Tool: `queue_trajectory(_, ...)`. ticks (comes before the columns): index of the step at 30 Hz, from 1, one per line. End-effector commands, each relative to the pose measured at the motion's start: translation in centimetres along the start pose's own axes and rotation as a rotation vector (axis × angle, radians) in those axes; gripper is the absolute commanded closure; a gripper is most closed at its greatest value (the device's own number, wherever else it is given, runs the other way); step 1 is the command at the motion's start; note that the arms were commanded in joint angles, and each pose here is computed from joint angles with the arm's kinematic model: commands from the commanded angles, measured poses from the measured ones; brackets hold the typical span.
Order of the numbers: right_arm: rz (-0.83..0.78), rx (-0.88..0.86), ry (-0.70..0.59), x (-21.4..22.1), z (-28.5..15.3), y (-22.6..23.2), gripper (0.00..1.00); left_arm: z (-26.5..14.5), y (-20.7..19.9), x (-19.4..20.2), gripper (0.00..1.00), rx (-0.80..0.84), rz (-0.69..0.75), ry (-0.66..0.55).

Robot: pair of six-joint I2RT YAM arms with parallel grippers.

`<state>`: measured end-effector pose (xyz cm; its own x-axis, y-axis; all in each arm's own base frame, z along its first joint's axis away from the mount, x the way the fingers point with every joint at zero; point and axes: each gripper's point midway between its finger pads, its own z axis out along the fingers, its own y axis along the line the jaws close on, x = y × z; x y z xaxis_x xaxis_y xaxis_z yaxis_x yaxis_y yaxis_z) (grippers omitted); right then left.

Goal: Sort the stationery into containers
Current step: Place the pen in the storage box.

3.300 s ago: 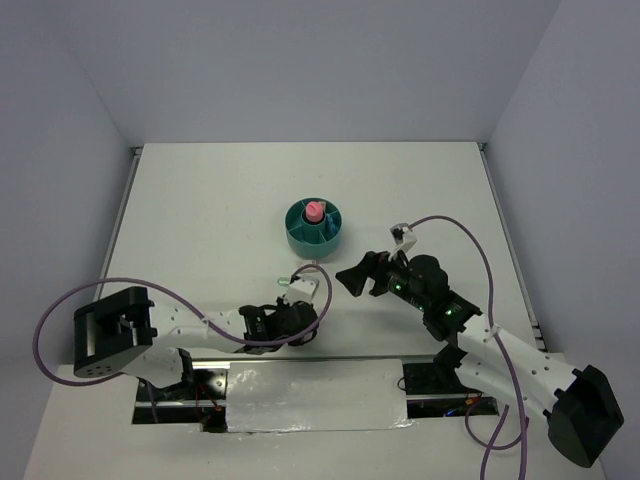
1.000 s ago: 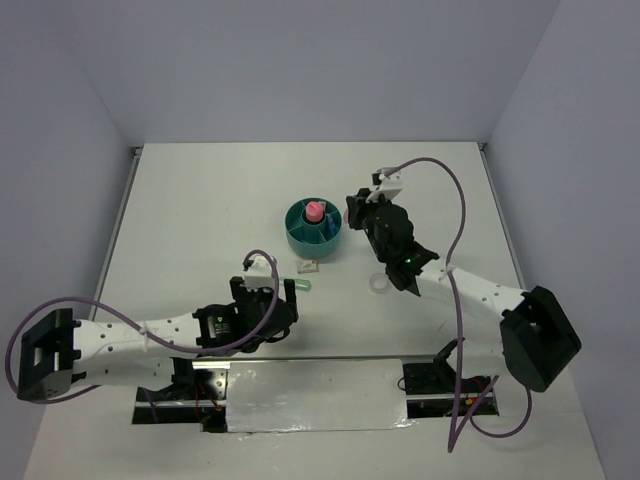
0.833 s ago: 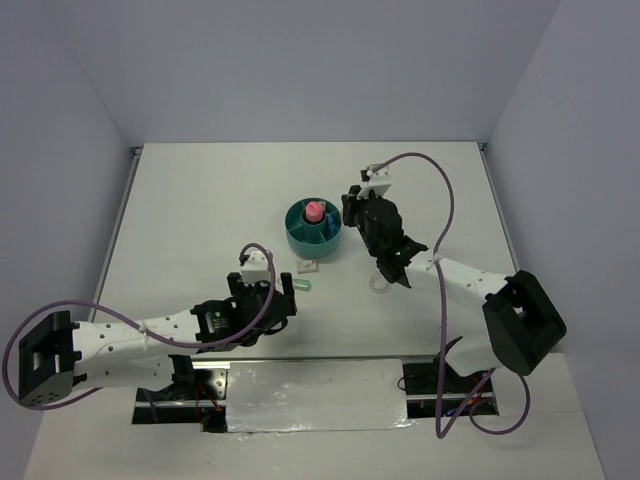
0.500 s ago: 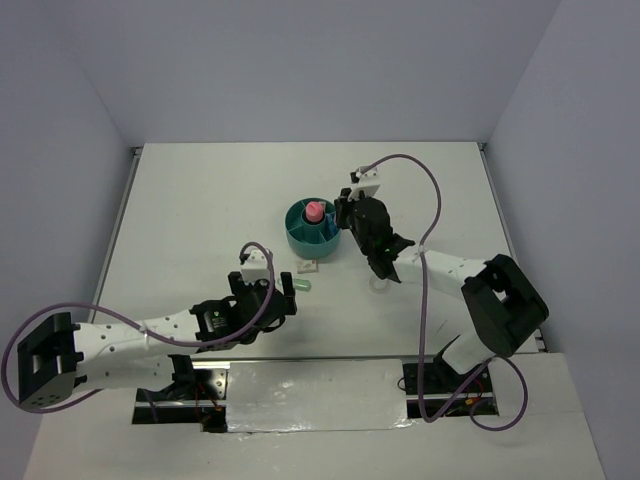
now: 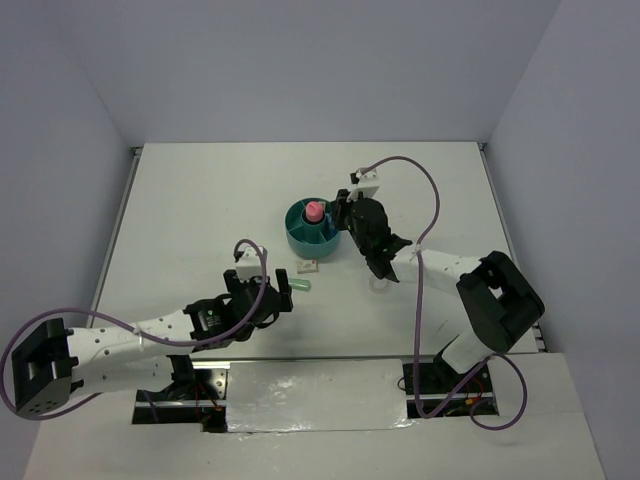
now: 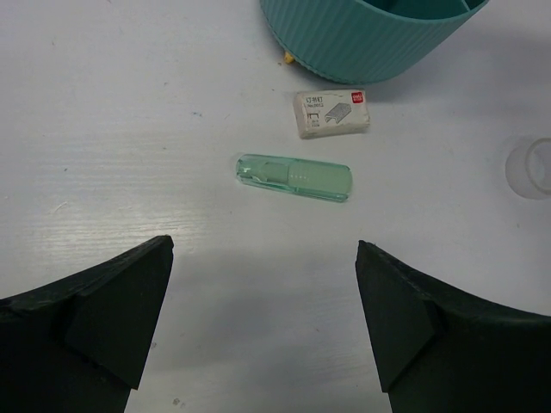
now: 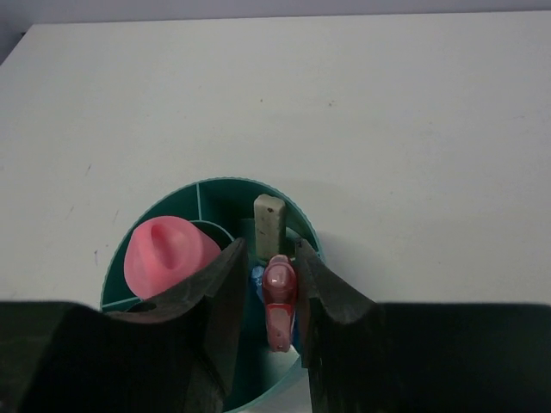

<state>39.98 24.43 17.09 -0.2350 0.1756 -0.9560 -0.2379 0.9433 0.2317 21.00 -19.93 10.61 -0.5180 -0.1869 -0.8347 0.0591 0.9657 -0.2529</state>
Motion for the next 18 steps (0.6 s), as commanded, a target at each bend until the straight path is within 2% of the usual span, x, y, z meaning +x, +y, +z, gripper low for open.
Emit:
queue_trajectory(1, 0.044, -0.031, -0.079, -2.6, 0.4, 1.4, 0.63, 0.0, -0.2, -0.7, 0.01, 0.019, -0.011, -0.018)
queue_trajectory(2, 0.044, -0.032, -0.081, -2.7, 0.3, 1.5, 0.56, 0.1, -0.2, -0.8, 0.01, 0.019, -0.015, -0.017)
queue_trajectory(5, 0.049, -0.043, -0.09, -2.9, -0.1, 1.9, 0.48, 0.3, -0.2, -0.7, 0.01, 0.018, -0.023, -0.01)
queue_trajectory(12, 0.06, -0.053, -0.112, -4.0, -1.3, 2.0, 0.44, 1.2, -1.1, 0.0, 0.01, 0.02, 0.015, 0.024)
queue_trajectory(18, 0.14, -0.056, -0.164, -6.2, -5.2, 1.1, 0.41, 3.0, -2.6, 1.3, 0.01, -0.019, 0.091, 0.099)
